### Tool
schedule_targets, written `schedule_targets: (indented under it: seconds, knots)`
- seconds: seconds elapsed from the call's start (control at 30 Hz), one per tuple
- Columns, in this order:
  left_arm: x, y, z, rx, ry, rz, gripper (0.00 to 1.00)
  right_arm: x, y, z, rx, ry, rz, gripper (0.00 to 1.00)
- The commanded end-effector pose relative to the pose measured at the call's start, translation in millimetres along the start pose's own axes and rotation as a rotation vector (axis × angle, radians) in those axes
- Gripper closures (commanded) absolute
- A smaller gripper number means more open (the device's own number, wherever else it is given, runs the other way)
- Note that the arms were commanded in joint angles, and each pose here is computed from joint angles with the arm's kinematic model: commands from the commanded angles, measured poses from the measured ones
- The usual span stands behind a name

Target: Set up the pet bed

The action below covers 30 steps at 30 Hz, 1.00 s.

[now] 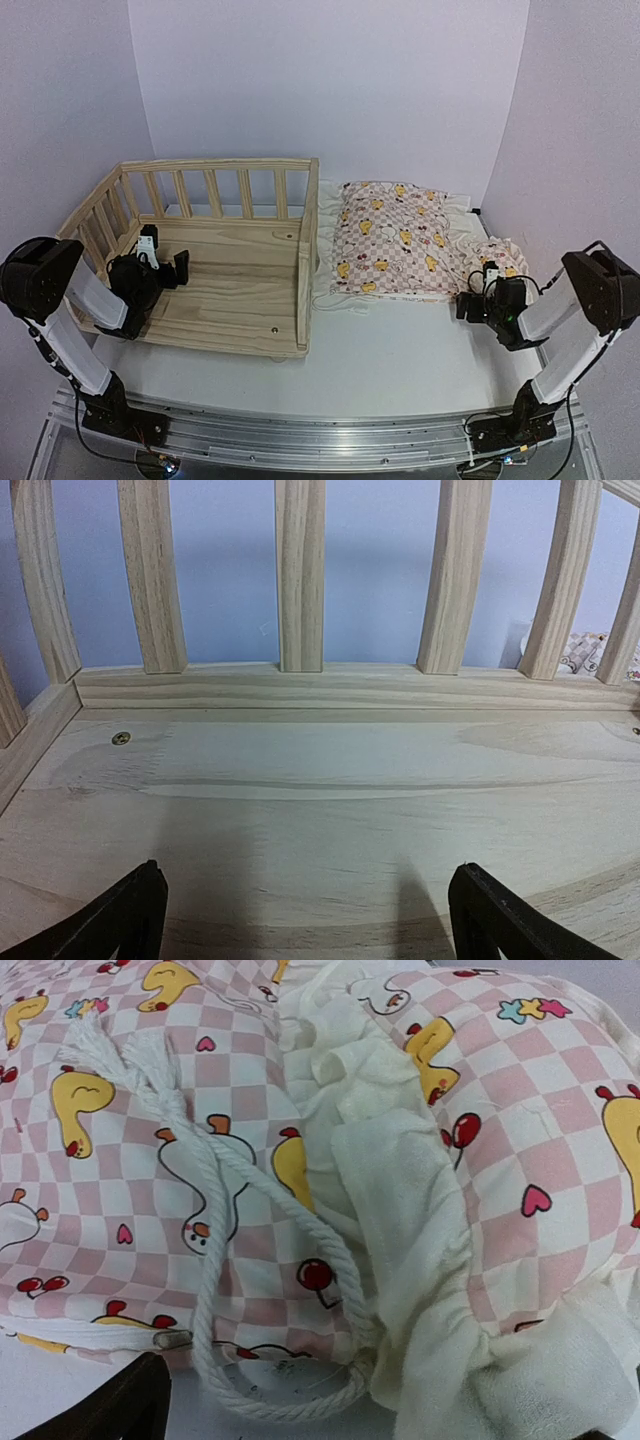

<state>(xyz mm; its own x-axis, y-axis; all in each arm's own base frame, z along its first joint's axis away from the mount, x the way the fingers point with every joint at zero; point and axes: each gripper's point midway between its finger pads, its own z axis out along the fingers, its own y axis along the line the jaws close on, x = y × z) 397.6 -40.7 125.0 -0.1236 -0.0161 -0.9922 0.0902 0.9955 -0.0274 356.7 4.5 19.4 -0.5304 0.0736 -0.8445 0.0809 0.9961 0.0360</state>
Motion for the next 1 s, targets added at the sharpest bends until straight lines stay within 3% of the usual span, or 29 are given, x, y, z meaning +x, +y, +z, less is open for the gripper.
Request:
schedule_targets:
  seconds: [0.0, 0.2, 0.37, 0.5, 0.67, 0.97]
  knots:
    - [23, 4, 1, -0.017, 0.083, -0.032, 0.0, -46, -26, -8, 0.171, -0.039, 0.068, 0.02]
    - [3, 7, -3, -0.042, 0.047, -0.035, 0.0, -121, -20, -30, 0.15, -0.146, 0.133, 0.02]
    - [-36, 4, -13, -0.031, 0.1, 0.018, 0.0, -154, 16, -17, -0.007, 0.018, 0.22, 0.02]
    - [-69, -45, -45, 0.262, 0.051, 0.195, 0.0, -162, 42, 6, -0.042, 0.172, 0.265, 0.04]
    - [-96, -83, -86, 0.492, 0.003, 0.264, 0.0, -172, 75, 41, 0.036, 0.242, 0.187, 0.04]
    - [-122, -79, -90, 0.466, 0.049, 0.254, 0.0, -171, 161, 139, -0.057, 0.282, 0.167, 0.03]
